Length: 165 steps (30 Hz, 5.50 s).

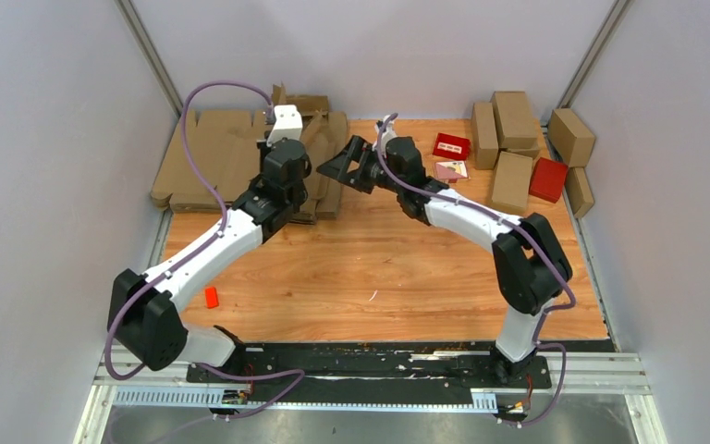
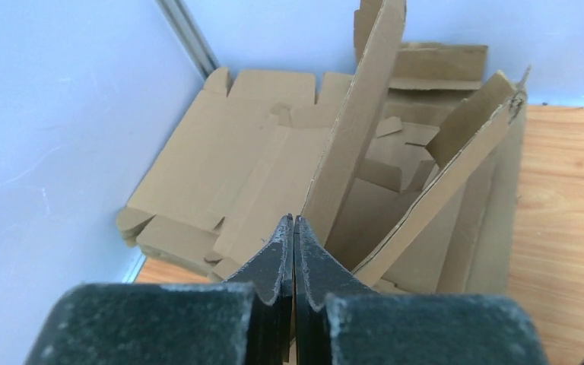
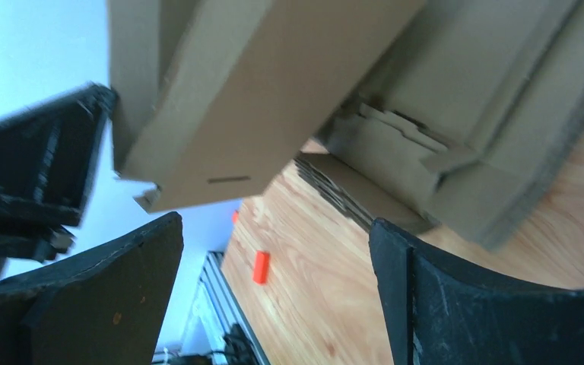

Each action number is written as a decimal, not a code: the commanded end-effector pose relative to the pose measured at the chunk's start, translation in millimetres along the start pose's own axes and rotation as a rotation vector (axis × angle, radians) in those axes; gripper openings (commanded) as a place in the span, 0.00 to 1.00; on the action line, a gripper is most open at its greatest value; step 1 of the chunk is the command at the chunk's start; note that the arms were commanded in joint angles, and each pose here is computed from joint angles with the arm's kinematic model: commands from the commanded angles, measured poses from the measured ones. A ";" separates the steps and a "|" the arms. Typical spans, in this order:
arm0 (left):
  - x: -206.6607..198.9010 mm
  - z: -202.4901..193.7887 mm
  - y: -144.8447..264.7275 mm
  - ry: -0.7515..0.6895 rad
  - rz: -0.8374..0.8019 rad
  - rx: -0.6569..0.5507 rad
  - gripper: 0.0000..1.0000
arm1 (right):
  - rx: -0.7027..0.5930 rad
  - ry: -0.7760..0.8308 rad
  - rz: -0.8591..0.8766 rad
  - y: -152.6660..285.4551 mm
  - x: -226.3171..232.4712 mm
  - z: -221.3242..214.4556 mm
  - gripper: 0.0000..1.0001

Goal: Fold the paper box

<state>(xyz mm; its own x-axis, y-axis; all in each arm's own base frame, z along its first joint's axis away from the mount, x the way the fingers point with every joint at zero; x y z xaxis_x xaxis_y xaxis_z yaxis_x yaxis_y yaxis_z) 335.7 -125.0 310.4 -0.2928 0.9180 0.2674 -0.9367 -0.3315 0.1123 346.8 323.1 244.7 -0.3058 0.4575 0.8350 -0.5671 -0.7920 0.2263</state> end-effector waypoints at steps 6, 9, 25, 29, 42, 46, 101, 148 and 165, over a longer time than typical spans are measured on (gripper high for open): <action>1.4 -19.2 10.8 0.168 -0.065 -0.020 0.00 | -0.088 -0.108 0.088 -52.7 40.3 26.6 1.00; -0.2 -25.8 13.7 0.205 -0.087 -0.011 0.00 | -0.096 -0.132 -0.009 -62.0 37.5 21.5 1.00; 0.0 -20.7 22.0 0.160 -0.165 0.069 0.00 | 0.031 -0.257 -0.108 -86.5 -16.4 -13.6 0.56; 4.2 -11.1 20.5 0.134 -0.138 0.081 0.00 | 0.016 -0.259 -0.121 -73.2 -32.1 -11.0 0.20; -45.5 -22.1 16.2 -0.082 -0.573 0.302 0.61 | 0.038 -0.104 -0.063 -59.4 -29.1 -5.0 0.10; -55.6 -38.4 15.2 -0.121 -0.616 0.365 0.66 | 0.037 -0.004 -0.004 -54.4 -16.1 -5.8 0.11; 78.1 70.6 25.1 0.100 0.044 0.030 0.00 | -0.028 0.049 -0.090 -98.1 -19.5 39.7 0.21; -198.7 -37.7 88.0 0.265 -1.174 0.441 0.74 | -0.273 0.028 -0.879 294.3 -136.2 -54.3 1.00; -147.0 -69.0 64.6 -0.016 -0.903 0.414 0.72 | -0.092 -0.041 -0.964 248.2 -196.5 -52.4 0.77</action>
<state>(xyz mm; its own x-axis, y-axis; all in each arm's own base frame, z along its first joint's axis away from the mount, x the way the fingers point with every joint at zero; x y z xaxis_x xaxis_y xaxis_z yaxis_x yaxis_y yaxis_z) 316.7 -291.5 187.9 0.5337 0.8342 -0.1387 -0.5777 0.4794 0.6606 195.1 54.7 98.5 0.3810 0.8812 0.2799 -0.5592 -0.0215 0.8288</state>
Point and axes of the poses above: each gripper's point midway between its finger pads, its own y axis back along the fingers, its own x axis along the line the jaws close on, z = x × y, the point moved 7 cm from there along y, back along the fingers, and after that the axes turned 3 degrees about -y, right-handed, at the moved point
